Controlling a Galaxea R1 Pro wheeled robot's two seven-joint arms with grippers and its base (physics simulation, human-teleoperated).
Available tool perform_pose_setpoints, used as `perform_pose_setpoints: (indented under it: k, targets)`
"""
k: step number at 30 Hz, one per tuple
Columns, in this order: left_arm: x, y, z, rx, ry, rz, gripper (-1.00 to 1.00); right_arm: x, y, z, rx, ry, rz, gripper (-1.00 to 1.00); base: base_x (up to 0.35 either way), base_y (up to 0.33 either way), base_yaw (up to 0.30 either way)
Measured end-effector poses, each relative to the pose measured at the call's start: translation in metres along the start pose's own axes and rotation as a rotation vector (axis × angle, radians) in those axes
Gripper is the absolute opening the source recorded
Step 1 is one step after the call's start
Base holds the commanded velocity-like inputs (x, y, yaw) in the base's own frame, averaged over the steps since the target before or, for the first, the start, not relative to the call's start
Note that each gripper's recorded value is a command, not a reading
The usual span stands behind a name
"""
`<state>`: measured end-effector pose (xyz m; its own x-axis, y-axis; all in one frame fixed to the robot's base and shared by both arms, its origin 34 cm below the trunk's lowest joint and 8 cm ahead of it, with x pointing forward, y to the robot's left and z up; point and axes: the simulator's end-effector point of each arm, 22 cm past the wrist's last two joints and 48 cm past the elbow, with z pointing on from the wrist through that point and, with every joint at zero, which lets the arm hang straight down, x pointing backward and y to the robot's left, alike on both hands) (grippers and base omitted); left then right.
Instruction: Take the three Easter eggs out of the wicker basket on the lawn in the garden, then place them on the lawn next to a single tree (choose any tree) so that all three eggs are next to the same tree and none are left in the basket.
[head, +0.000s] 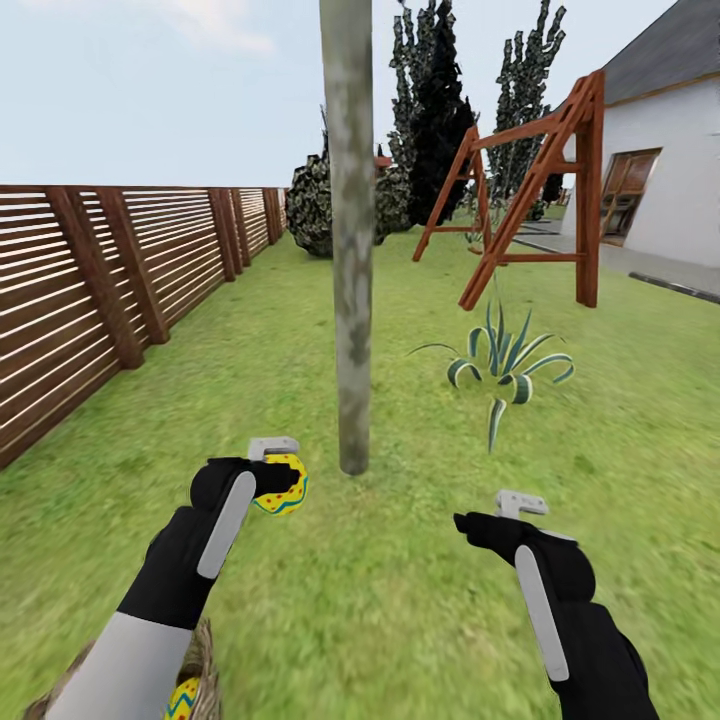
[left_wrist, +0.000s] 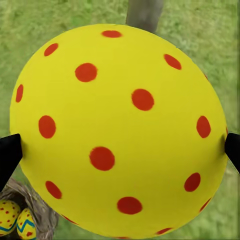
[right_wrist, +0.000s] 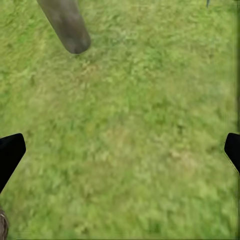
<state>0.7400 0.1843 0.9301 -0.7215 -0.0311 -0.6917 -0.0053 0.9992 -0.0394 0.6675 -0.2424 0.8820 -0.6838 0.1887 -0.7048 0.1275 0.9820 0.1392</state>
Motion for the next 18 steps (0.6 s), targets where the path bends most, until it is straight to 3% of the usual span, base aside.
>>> perform_pose_setpoints:
  k: [4, 13, 18]
  targets:
    - [0.016, 0.002, 0.01, -0.008, 0.046, 0.003, -1.0, 0.0, 0.002, 0.0, -0.004, -0.001, 0.0, 1.0, 0.227, -0.25, -0.001]
    - [0.025, 0.003, 0.016, -0.013, 0.072, 0.005, -1.0, -0.001, 0.003, 0.0, -0.005, -0.002, -0.001, 1.0, 0.228, -0.25, -0.004]
    - [0.031, 0.004, 0.019, -0.015, 0.088, 0.006, -1.0, -0.002, 0.002, -0.001, -0.004, -0.003, -0.001, 1.0, 0.228, -0.25, -0.166]
